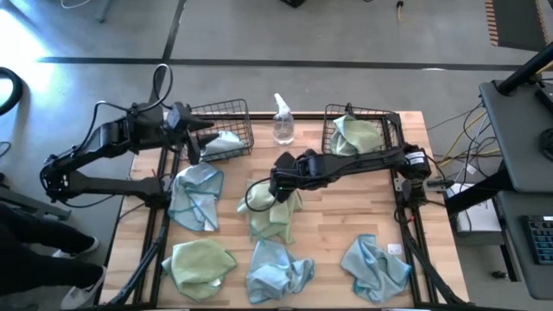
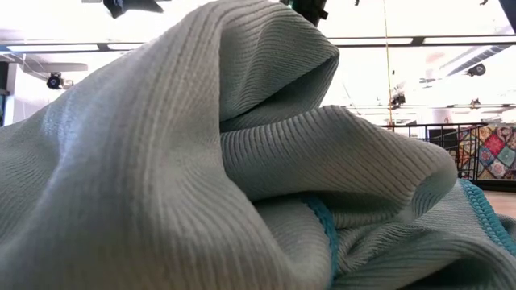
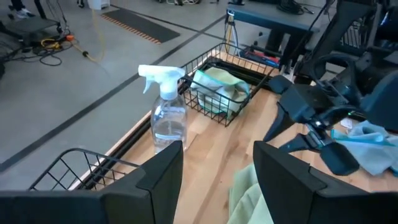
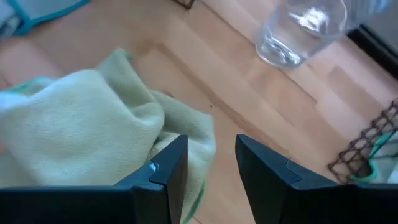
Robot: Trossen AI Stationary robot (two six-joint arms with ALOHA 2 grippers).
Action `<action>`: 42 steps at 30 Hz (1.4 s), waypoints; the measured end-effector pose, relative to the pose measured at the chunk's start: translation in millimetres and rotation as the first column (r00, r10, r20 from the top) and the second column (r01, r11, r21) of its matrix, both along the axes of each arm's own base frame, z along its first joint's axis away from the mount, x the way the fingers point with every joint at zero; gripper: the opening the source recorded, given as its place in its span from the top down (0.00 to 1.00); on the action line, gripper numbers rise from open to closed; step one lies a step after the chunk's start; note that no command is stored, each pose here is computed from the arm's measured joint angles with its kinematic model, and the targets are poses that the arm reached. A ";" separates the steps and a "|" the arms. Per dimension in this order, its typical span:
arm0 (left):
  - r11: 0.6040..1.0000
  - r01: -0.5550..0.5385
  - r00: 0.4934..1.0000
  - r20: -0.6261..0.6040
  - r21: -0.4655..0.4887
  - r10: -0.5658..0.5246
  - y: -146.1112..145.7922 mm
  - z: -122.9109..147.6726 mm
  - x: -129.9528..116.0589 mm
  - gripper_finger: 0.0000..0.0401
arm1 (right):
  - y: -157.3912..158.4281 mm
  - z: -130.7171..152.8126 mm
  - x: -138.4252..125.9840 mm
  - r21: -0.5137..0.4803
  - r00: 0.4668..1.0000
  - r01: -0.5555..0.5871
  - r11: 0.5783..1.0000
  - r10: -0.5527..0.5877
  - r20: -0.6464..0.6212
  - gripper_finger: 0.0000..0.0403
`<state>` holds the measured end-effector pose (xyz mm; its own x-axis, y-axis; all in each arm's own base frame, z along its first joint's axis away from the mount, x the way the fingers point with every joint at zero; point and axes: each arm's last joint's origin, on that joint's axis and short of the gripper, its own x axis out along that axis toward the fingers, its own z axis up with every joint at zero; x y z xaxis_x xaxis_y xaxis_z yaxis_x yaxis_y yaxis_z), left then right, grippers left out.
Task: Sort microfiber towel by color & place in baskets
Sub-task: Put the green microfiber cloth into the right wire basket
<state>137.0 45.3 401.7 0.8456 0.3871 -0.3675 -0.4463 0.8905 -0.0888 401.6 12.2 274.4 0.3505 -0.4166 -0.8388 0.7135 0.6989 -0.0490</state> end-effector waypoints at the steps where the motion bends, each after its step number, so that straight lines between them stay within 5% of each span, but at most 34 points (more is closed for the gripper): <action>1: 1.000 -0.008 1.000 -0.001 0.007 0.008 0.3 0.3 -0.1 0.55 | -0.2 0.5 0.0 0.006 1.000 0.015 1.000 -0.015 0.008 0.68; 8: 0.998 -0.036 0.999 -0.020 0.043 0.037 1.5 -0.5 -0.2 0.55 | 1.5 7.1 1.8 0.034 0.997 0.050 0.998 -0.052 0.053 0.68; 12: 0.998 -0.032 0.999 -0.026 0.047 0.033 1.5 -1.5 0.1 0.55 | 5.4 13.0 7.7 0.131 0.994 -0.074 0.989 0.063 0.086 0.68; 20: 0.998 -0.026 0.999 -0.024 0.060 0.027 1.2 0.5 -0.8 0.55 | 20.9 16.9 23.9 0.304 0.931 -0.314 0.899 0.229 0.285 0.68; 35: 0.999 0.007 1.000 -0.019 0.048 -0.006 0.1 0.5 -0.9 0.55 | 50.0 -45.4 36.8 0.397 0.948 -0.317 0.861 0.297 0.113 0.68; 42: 0.999 0.006 1.000 -0.018 0.046 -0.005 0.1 0.6 -0.9 0.55 | 46.6 -39.8 36.5 0.399 0.941 -0.339 0.852 0.313 0.130 0.68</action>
